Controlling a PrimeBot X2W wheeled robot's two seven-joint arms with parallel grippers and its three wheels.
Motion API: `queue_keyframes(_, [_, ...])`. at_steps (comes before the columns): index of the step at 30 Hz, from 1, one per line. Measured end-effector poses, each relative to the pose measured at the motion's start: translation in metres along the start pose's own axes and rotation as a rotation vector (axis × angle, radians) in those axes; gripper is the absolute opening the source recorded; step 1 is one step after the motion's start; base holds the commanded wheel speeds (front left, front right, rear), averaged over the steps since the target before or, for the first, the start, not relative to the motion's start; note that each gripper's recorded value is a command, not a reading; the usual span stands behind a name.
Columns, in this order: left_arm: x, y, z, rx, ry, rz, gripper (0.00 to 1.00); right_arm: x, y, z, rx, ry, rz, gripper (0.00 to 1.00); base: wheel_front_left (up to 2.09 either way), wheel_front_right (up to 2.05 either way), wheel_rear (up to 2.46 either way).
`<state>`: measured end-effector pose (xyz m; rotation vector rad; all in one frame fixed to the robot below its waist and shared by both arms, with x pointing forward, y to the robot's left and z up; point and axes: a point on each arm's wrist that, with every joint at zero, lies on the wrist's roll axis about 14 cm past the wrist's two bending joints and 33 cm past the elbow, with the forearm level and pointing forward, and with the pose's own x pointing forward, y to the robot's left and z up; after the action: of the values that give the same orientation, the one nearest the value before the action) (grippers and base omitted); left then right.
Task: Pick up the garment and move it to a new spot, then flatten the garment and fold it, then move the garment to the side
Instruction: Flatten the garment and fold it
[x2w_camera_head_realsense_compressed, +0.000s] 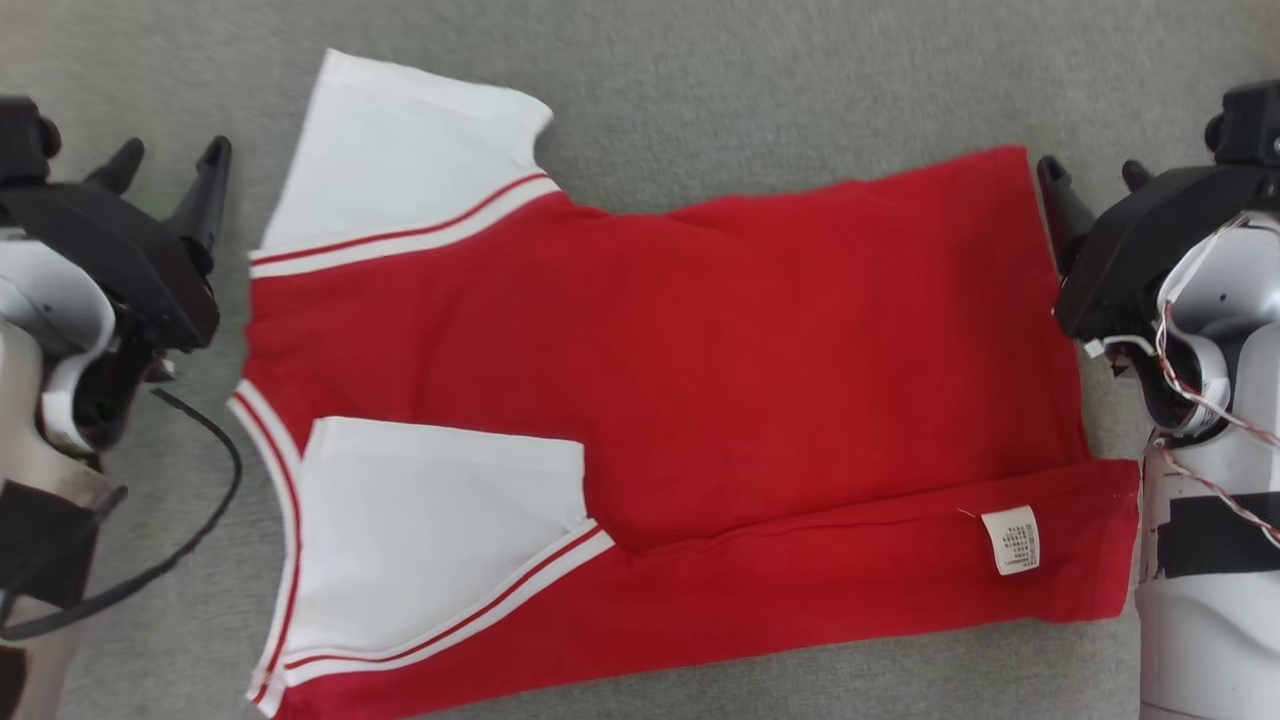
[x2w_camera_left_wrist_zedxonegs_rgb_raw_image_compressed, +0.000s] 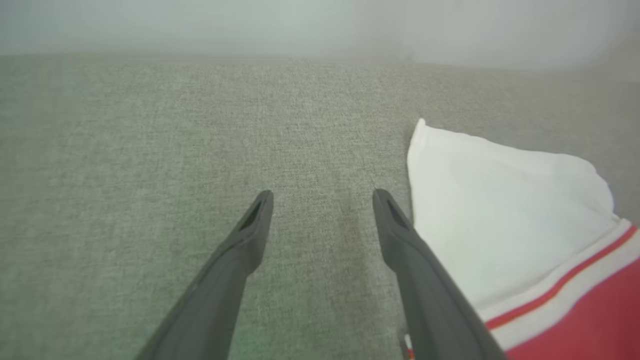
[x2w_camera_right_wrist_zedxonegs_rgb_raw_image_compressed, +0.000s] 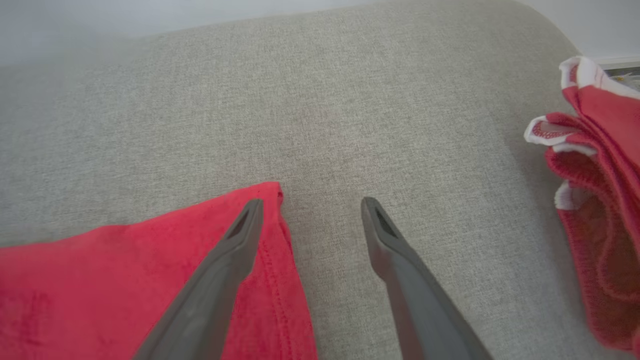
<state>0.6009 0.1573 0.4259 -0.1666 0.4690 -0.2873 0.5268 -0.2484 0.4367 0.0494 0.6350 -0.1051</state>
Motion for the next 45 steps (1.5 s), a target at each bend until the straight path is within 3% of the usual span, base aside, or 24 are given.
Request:
queue_keyframes(9, [0.033, -0.007, -0.017, 0.031, 0.085, -0.037, 1.0, 0.014, -0.018, -0.014, 0.003, 0.055, -0.05, 1.0, 0.0, 0.0, 0.0])
queue_keyframes(20, [0.042, -0.005, -0.021, 0.071, 0.068, -0.012, 1.0, 0.03, 0.013, -0.005, -0.017, 0.012, 0.039, 1.0, 0.0, 0.0, 0.0])
queue_keyframes(30, [0.035, -0.019, -0.026, 0.063, 0.082, -0.021, 1.0, 0.023, 0.012, -0.018, -0.01, 0.052, 0.033, 1.0, 0.0, 0.0, 0.0])
queue_keyframes(39, [0.043, -0.023, 0.03, 0.09, -0.106, 0.018, 1.0, 0.018, 0.01, -0.009, -0.014, 0.014, 0.029, 1.0, 0.0, 0.0, 0.0])
queue_keyframes(45, [0.049, -0.054, 0.011, 0.05, -0.013, -0.079, 1.0, 0.016, 0.01, -0.011, -0.016, 0.019, 0.029, 1.0, 0.0, 0.0, 0.0])
